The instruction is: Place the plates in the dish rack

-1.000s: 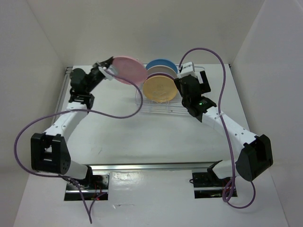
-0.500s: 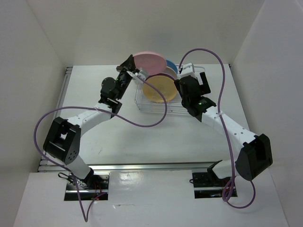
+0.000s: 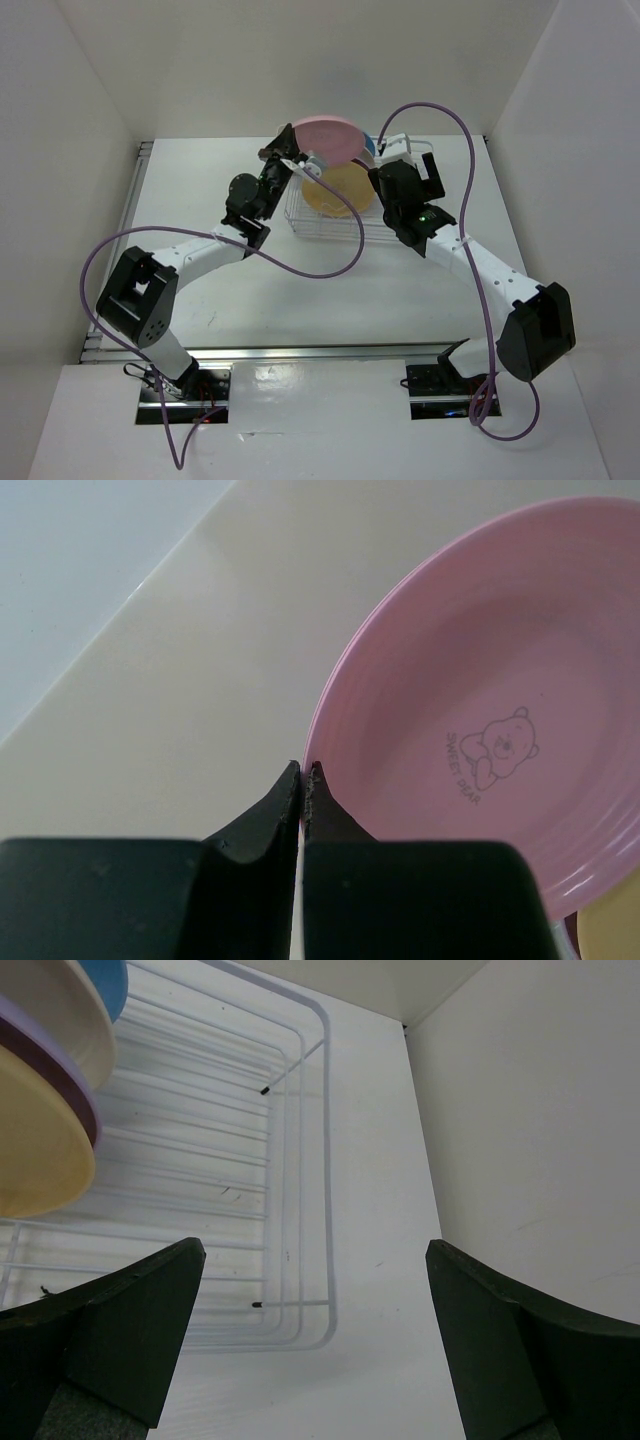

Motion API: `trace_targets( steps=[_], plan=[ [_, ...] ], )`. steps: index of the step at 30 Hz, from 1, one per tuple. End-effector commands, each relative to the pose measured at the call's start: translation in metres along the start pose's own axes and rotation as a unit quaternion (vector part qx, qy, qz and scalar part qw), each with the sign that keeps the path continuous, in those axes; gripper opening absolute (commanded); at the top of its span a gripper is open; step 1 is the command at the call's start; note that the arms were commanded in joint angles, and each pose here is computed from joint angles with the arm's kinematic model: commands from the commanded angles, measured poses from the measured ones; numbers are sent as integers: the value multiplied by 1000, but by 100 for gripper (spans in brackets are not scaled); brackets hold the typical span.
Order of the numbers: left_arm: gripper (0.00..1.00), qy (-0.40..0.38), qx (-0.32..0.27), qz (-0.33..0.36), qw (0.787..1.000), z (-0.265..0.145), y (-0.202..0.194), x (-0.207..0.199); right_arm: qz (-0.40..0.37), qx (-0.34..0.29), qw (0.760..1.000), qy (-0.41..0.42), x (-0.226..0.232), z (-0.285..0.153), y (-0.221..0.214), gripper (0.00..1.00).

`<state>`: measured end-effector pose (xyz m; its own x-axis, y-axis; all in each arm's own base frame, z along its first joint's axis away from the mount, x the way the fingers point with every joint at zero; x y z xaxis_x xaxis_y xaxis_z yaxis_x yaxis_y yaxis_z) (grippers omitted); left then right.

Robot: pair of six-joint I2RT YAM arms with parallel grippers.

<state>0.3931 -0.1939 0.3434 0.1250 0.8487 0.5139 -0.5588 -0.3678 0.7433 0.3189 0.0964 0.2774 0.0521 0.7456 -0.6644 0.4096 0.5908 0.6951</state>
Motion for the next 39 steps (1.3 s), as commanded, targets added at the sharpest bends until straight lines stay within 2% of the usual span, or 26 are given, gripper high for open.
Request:
trace_targets(
  steps=[1,4,15,21,27,35,39],
  plan=[
    [0,35,-50,-16,998,0,29,13,19,-4,1000,-13,-5,2,6,100],
    [0,23,-67,-18,997,-1,40,13,19,-4,1000,-13,-5,2,6,100],
    [0,-25,-33,-34,999,-9,22,-32,16,2,1000,-10,-1,3,0,100],
    [0,-33,-10,-29,999,-7,-4,-35,19,8,1000,-12,-3,3,-5,100],
    [0,-57,32,-37,997,-9,-46,-47,20,11,1000,-10,-2,2,-6,100],
    [0,-99,52,-56,992,-11,-77,-59,20,11,1000,-10,-2,2,-6,100],
    [0,-121,50,-70,989,-12,-78,-70,13,17,1000,-7,1,4,-8,100]
  ],
)
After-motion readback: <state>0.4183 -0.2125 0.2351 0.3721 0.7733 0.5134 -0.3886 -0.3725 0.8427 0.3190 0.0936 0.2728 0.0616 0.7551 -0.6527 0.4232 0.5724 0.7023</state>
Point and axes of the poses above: each gripper's point midway between its finger pads, its own z axis out along the fingers, its own x axis along the line the jaws close on, y = z × x, the point moved 8 cm from there along -z, back along the fingers, and after that the axes turned 13 degrees about -z, right-handed, at the moved point
